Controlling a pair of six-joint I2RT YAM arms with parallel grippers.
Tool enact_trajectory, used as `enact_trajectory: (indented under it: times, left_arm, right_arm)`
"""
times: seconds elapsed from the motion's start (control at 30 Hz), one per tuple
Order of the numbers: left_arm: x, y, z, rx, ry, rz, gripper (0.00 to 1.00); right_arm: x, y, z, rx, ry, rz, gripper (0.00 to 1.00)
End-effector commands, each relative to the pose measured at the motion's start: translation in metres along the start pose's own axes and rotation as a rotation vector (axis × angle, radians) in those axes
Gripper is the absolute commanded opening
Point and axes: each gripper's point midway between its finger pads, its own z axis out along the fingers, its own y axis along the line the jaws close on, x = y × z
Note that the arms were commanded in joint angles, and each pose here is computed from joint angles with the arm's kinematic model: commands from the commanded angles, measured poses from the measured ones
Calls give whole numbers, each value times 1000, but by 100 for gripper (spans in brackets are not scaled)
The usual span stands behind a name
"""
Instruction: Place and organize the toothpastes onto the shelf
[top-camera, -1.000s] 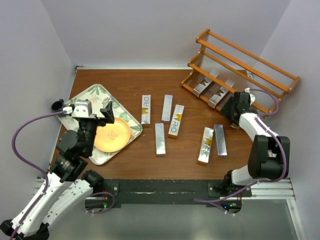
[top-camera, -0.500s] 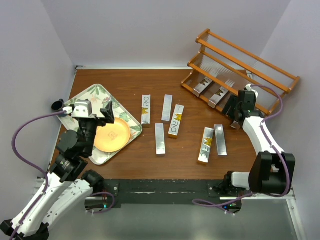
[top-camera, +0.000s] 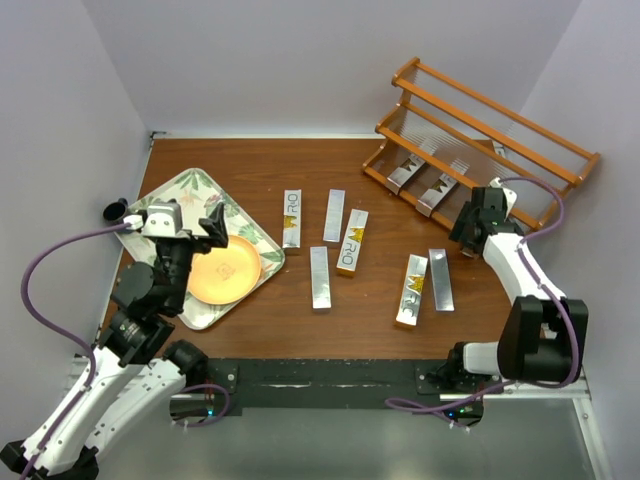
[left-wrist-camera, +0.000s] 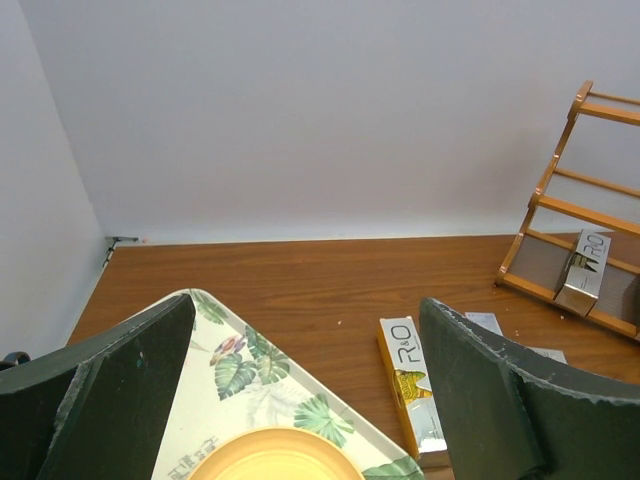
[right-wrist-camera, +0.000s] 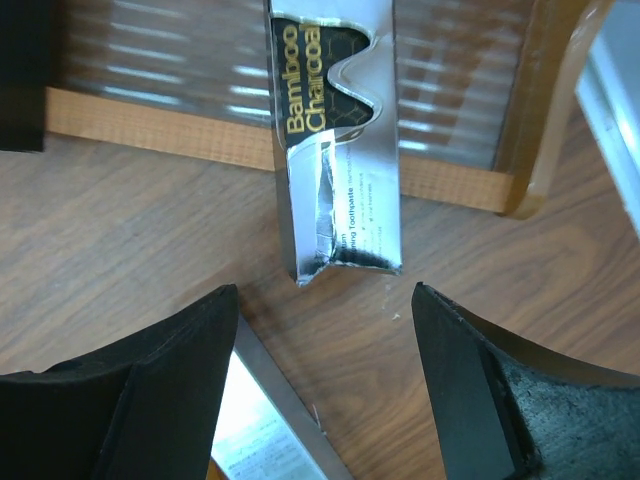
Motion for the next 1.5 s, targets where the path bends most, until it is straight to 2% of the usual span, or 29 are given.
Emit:
enact_trajectory:
  times: [0.0, 0.43, 0.5, 0.63, 0.7, 0.97, 1.2, 1.47]
  left_arm:
    - [-7, 0, 0, 0, -40, -21, 100]
    - [-6, -1, 0, 4, -37, -20, 100]
    - [-7, -1, 0, 4, -38, -18, 100]
    - [-6, -2, 1, 7, -35, -18, 100]
    - [-5, -2, 1, 6, -34, -16, 100]
    - [-6, -1, 1, 3, -36, -17, 100]
    - [-5, -1, 1, 3, -35, -15, 100]
    - [-5, -1, 1, 0, -34, -15, 100]
  right_arm:
    - [-9, 9, 12, -8, -56, 75, 73]
    - [-17, 7, 40, 83, -84, 124, 66]
    - [-19, 9, 41, 74, -94, 132, 59]
    - [-25, 8, 38, 73, -125, 159, 53]
    - [-29, 8, 37, 74, -145, 182, 43]
    - [-45, 5, 32, 83, -233, 268, 28]
    - [-58, 4, 32, 84, -290, 272, 27]
    - [-62, 13, 46, 84, -258, 250, 28]
